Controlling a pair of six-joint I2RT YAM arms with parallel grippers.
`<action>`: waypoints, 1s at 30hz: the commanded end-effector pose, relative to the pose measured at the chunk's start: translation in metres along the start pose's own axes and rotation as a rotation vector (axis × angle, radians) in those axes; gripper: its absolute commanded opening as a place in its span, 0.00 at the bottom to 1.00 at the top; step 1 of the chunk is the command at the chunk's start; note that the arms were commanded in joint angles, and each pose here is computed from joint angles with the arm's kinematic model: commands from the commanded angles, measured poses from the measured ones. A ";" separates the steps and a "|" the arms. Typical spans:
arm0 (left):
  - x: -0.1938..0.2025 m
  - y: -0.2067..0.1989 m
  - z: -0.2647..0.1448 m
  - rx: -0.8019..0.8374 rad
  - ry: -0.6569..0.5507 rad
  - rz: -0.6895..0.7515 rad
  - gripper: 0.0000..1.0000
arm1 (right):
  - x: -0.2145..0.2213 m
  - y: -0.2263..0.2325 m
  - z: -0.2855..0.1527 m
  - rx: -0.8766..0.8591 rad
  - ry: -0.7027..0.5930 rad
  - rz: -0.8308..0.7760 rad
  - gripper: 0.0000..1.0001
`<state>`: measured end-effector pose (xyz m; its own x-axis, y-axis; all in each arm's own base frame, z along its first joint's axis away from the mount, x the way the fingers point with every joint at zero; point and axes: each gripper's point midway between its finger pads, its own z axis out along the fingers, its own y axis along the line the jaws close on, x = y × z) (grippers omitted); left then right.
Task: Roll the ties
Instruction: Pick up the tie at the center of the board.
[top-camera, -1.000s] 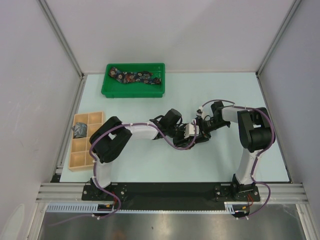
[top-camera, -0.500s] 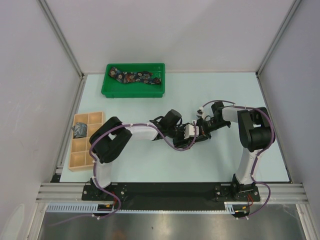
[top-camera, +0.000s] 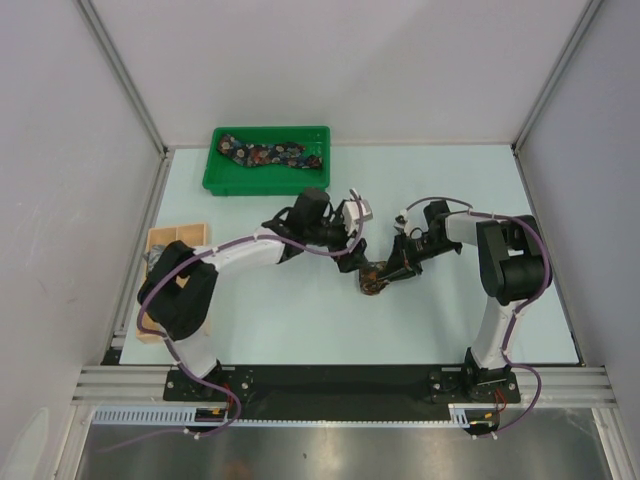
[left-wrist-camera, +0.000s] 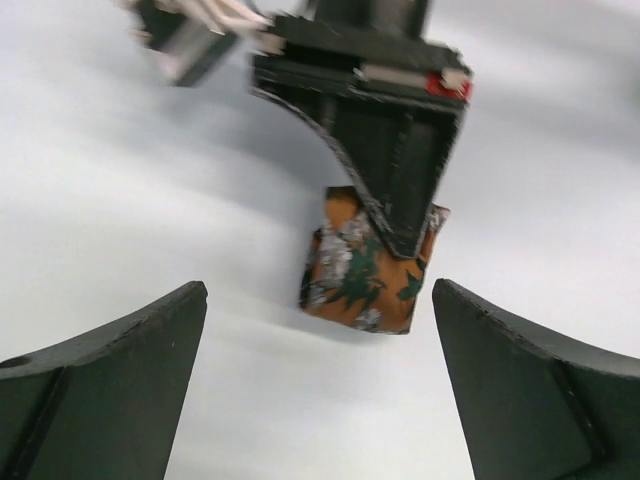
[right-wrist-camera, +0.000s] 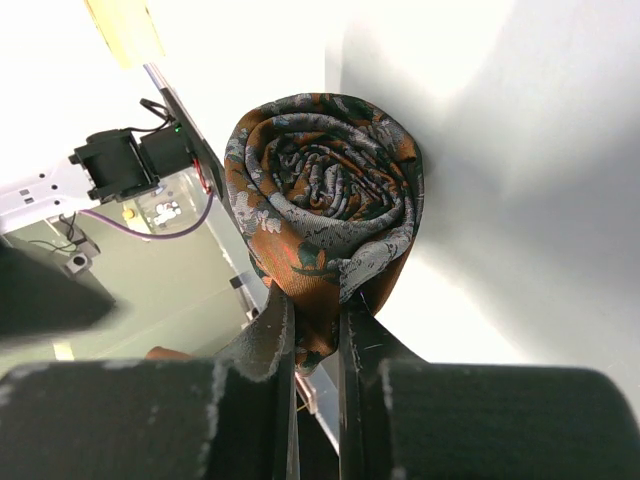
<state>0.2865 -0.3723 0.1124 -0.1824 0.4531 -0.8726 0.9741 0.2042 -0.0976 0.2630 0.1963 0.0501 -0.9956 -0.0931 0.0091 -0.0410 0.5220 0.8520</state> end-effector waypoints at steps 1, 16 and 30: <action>-0.046 0.010 -0.035 -0.051 -0.093 -0.139 1.00 | -0.015 0.014 -0.007 0.007 -0.055 -0.112 0.00; -0.074 0.025 -0.157 -0.153 -0.142 -0.054 0.99 | -0.028 0.078 -0.015 -0.021 -0.088 -0.333 0.00; -0.137 -0.014 -0.236 -0.022 -0.497 -0.271 1.00 | -0.024 0.218 -0.052 -0.007 -0.196 -0.800 0.00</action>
<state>0.3067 -0.2298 0.3212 -0.3096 0.0154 -0.9507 0.8688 0.4110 -0.2762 0.2965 0.2563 0.2080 -0.7760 -0.2709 -0.5696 -0.6281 0.4147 0.6585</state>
